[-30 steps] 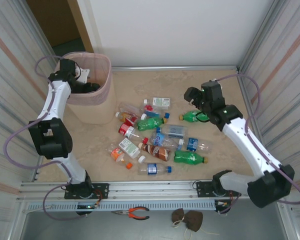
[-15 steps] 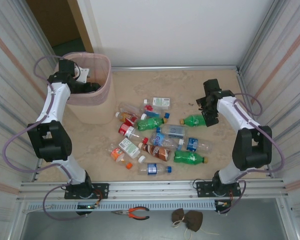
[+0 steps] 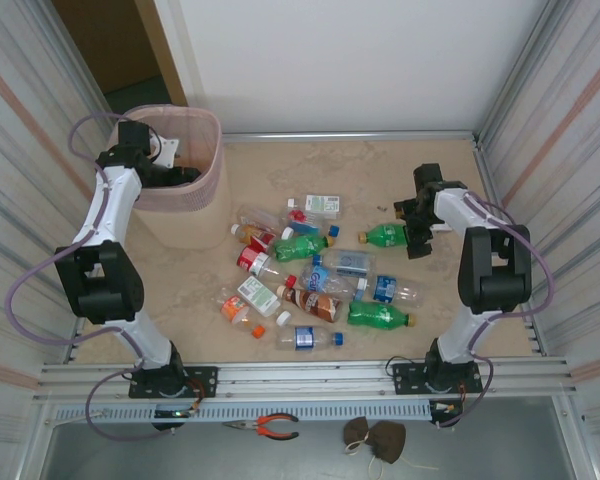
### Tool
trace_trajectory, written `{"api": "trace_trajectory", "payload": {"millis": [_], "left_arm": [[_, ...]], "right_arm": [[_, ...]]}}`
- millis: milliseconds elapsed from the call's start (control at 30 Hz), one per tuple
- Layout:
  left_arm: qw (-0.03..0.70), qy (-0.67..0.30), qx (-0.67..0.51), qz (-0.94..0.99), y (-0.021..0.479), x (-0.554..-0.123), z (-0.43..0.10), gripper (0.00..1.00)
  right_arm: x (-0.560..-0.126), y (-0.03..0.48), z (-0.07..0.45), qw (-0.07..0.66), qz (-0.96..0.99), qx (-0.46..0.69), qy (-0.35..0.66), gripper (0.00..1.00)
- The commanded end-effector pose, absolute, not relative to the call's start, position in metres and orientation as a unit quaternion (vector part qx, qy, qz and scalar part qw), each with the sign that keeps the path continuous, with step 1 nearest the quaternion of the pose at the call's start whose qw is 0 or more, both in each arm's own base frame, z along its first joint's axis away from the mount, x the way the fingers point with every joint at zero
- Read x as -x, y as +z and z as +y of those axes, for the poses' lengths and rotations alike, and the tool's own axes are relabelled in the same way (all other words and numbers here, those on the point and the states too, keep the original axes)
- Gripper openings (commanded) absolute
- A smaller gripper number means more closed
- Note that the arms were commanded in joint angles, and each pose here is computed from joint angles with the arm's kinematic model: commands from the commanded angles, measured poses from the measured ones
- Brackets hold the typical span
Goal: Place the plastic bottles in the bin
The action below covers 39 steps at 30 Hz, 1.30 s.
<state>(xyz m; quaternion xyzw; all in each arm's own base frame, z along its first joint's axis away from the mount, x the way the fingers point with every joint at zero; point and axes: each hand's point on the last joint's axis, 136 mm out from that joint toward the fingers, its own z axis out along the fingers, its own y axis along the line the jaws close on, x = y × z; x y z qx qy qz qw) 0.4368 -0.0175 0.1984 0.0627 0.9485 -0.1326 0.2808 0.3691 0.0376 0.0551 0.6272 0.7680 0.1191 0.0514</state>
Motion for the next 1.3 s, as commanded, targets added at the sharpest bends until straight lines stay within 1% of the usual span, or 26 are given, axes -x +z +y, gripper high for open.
{"api": "trace_trajectory", "payload": {"millis": [0,200,367,733,833,967,1267], "left_arm": [[0.304,-0.135,-0.067,0.941,0.218,-0.43,-0.017,0.73],[0.304,-0.134,-0.068,0.941,0.218,-0.43,-0.016,0.73],[0.303,-0.132,-0.068,0.941,0.216,-0.43,-0.016,0.73],[0.327,-0.123,-0.072,0.934,0.227,-0.436,-0.011,0.73],[0.337,-0.119,-0.068,0.932,0.236,-0.437,-0.008,0.73],[0.369,-0.106,-0.055,0.922,0.255,-0.441,-0.003,0.74],[0.451,-0.142,-0.048,0.88,0.312,-0.45,-0.017,0.74]], "right_arm": [[-0.375,0.044,0.039,0.036,0.771,-0.622,0.132,0.98],[-0.38,0.026,0.038,0.028,0.771,-0.621,0.138,0.91],[-0.381,0.017,0.031,0.029,0.762,-0.629,0.15,0.82],[-0.384,0.023,0.024,0.054,0.762,-0.626,0.156,0.65],[-0.381,0.022,0.022,0.057,0.762,-0.627,0.154,0.63],[-0.378,0.02,0.023,0.058,0.764,-0.624,0.154,0.62],[-0.39,0.034,0.023,0.084,0.781,-0.595,0.169,0.6]]}}
